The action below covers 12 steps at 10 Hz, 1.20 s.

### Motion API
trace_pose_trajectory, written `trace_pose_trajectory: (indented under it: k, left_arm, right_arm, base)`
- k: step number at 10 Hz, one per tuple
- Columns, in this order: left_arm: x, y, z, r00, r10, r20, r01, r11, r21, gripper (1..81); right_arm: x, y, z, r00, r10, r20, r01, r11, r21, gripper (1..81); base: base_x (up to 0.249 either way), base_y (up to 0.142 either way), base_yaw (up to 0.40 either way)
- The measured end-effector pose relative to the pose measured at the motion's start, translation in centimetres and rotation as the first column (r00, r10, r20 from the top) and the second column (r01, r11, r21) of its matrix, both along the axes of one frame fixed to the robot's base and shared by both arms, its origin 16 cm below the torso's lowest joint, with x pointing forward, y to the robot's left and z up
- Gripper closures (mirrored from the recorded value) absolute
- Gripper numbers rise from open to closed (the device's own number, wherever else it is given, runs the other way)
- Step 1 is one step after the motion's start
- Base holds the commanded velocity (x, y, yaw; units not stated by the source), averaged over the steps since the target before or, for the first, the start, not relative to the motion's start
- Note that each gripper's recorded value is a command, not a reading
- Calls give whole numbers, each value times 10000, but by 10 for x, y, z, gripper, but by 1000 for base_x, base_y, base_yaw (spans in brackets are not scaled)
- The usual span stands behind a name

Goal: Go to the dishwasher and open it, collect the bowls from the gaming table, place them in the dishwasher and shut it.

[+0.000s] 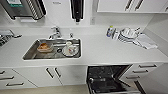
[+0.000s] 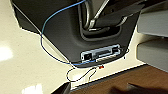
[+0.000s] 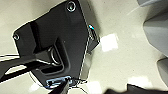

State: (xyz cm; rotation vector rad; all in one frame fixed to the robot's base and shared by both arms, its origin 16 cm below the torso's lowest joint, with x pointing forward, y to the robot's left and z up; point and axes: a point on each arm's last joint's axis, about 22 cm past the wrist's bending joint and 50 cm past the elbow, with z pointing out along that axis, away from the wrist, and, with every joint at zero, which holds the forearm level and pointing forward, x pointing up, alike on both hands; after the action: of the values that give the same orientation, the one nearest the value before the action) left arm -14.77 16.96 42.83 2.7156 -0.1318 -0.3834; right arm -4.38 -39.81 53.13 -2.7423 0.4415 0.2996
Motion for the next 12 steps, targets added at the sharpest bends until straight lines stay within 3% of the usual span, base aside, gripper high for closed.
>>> trace_pose_trajectory:
  k: [2, 5, 7, 9, 12]
  left_arm:
    - [21, -1, -9, 9996, -15, 269, 16, 10000, -6, 10]
    - [51, -3, -23, 9978, 1, 660, 1, 10000, -36, 10]
    - [73, -2, -34, 9956, -12, 935, 14, 10000, -21, 10]
    - [89, -1, -44, 9934, -33, 1150, 31, 10000, 18, 10]
    - [113, 3, -62, 9892, -82, 1461, 68, 9999, 105, 10]
  right_arm:
    - [-16, 25, -15, 9996, -18, 284, 13, 9998, 182, 10]
    - [-18, 43, -41, 9970, 195, 746, -207, 9997, 155, 10]
    - [-15, 74, -57, 9951, 137, 980, -181, 9988, 450, 10]
    - [2, 88, -70, 9919, 84, 1270, -162, 9981, 600, 10]
    - [55, 86, -95, 9801, 84, 1981, -185, 9986, 491, 10]
  base:
    - [0, 0, 0]
    - [0, 0, 0]
    - [0, 0, 0]
    - [0, 0, 0]
    - [0, 0, 0]
